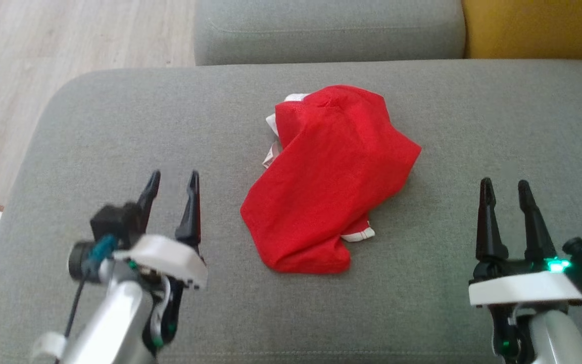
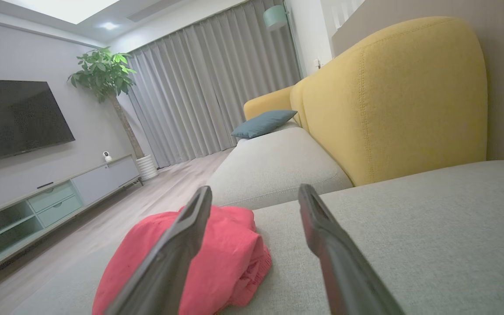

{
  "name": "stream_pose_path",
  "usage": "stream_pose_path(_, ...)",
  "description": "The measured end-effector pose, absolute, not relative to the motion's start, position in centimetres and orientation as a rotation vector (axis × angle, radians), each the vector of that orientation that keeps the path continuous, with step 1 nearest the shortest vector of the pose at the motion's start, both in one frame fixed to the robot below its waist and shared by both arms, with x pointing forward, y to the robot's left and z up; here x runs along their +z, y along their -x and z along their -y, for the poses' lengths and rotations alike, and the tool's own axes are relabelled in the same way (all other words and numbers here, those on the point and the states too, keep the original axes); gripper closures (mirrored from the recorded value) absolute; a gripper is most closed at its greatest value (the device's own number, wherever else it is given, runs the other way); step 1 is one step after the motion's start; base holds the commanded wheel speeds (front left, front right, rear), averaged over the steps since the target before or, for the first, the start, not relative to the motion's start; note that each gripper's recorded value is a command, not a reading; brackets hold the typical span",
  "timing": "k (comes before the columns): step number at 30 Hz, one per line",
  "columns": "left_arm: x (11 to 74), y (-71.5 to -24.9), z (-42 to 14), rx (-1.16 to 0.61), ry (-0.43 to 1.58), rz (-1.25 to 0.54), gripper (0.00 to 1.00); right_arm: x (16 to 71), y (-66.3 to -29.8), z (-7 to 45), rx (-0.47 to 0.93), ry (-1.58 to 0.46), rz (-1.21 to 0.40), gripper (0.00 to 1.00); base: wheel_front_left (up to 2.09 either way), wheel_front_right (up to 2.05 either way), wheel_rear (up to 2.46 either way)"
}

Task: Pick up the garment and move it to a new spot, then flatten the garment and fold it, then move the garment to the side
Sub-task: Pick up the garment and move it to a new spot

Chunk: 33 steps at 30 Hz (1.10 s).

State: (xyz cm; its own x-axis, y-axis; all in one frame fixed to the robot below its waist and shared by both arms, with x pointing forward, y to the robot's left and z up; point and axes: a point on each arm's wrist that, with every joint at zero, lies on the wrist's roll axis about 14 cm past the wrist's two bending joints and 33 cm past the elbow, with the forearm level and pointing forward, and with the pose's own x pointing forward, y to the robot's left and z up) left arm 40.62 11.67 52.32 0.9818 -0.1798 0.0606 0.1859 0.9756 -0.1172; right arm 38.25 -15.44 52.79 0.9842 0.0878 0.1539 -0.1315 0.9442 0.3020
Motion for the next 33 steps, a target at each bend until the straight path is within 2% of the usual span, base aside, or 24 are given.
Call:
stream_pose_path(5, 51.8, -39.1, -12.1, -0.142, 0.143, 0.045, 0.0, 52.5, -37.9, 15.3, 0.116, -0.31, 0.129, 0.0, 0.0, 0.0, 0.0)
stream_pose_path(20, 52.1, -39.0, -11.8, -0.142, 0.153, 0.065, 0.0, 52.3, -37.7, 15.5, 0.109, -0.309, 0.125, 0.0, 0.0, 0.0, 0.0)
stream_pose_path(33, 50.2, -39.4, -9.1, -0.239, 0.139, 0.004, 0.0, 51.4, -37.7, 16.1, 0.088, -0.309, 0.1, 0.0, 0.0, 0.0, 0.0)
